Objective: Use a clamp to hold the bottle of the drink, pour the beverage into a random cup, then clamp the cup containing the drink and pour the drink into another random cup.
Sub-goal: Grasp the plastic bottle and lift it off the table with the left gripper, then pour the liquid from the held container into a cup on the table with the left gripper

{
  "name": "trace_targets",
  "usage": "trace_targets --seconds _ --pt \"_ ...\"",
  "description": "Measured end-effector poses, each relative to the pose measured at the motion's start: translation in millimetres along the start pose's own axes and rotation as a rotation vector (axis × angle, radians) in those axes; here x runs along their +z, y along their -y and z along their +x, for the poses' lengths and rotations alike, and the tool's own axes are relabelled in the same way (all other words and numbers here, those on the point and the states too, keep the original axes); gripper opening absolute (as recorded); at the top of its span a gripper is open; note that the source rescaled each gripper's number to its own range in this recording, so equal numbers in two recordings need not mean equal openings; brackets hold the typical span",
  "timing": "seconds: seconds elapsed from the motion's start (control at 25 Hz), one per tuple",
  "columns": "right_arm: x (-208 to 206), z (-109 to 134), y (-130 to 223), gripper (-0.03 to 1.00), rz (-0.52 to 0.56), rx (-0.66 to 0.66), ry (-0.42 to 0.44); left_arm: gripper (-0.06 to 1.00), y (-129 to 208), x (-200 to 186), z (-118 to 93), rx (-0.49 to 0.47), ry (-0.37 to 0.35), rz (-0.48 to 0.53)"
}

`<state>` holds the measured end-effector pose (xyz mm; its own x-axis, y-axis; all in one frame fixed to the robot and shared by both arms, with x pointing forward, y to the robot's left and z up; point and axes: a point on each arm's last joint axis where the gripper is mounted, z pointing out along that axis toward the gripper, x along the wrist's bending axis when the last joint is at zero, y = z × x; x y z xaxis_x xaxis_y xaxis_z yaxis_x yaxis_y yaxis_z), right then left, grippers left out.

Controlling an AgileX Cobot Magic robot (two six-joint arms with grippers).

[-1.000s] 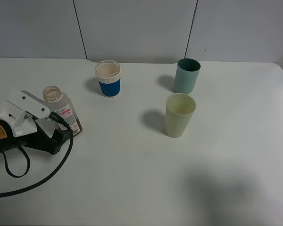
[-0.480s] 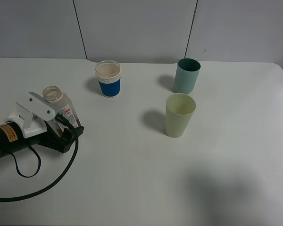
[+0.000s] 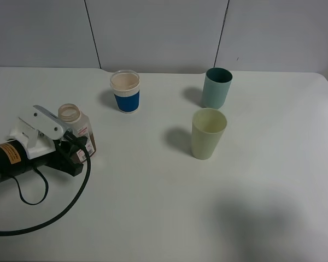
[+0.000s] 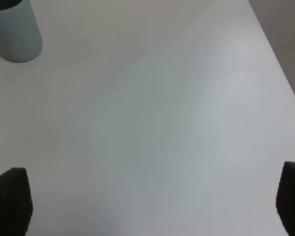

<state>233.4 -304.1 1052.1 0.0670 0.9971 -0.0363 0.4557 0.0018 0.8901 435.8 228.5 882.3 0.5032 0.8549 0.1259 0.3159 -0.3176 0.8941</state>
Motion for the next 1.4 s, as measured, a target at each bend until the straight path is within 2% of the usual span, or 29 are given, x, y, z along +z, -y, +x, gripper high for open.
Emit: trace_targets --seconds 0.4,0.56,0.72,0.88,1.0,1.08,1.2,1.4 --pt "0.0 0.0 0.0 1.00 0.000 0.000 0.000 0.03 0.2 0.0 1.5 -0.013 -0.016 0.002" --pt "0.0 0.0 0.0 1.00 0.000 0.000 0.000 0.03 -1.6 -2.7 9.7 -0.097 -0.104 0.006" --pt "0.0 0.0 0.0 1.00 0.000 0.000 0.000 0.03 -13.4 -10.6 18.2 -0.159 -0.191 -0.046" --pt "0.0 0.0 0.0 1.00 0.000 0.000 0.000 0.03 -24.2 -23.0 28.1 -0.282 -0.338 -0.093" --pt "0.0 0.0 0.0 1.00 0.000 0.000 0.000 0.03 -30.7 -31.7 37.5 -0.427 -0.491 -0.107" --pt "0.0 0.0 0.0 1.00 0.000 0.000 0.000 0.03 -39.8 -32.5 41.6 -0.455 -0.556 -0.087" --pt "0.0 0.0 0.0 1.00 0.000 0.000 0.000 0.03 -54.7 -27.2 44.5 -0.403 -0.591 -0.026" --pt "0.0 0.0 0.0 1.00 0.000 0.000 0.000 0.03 -81.4 -15.1 40.1 -0.281 -0.599 0.067"
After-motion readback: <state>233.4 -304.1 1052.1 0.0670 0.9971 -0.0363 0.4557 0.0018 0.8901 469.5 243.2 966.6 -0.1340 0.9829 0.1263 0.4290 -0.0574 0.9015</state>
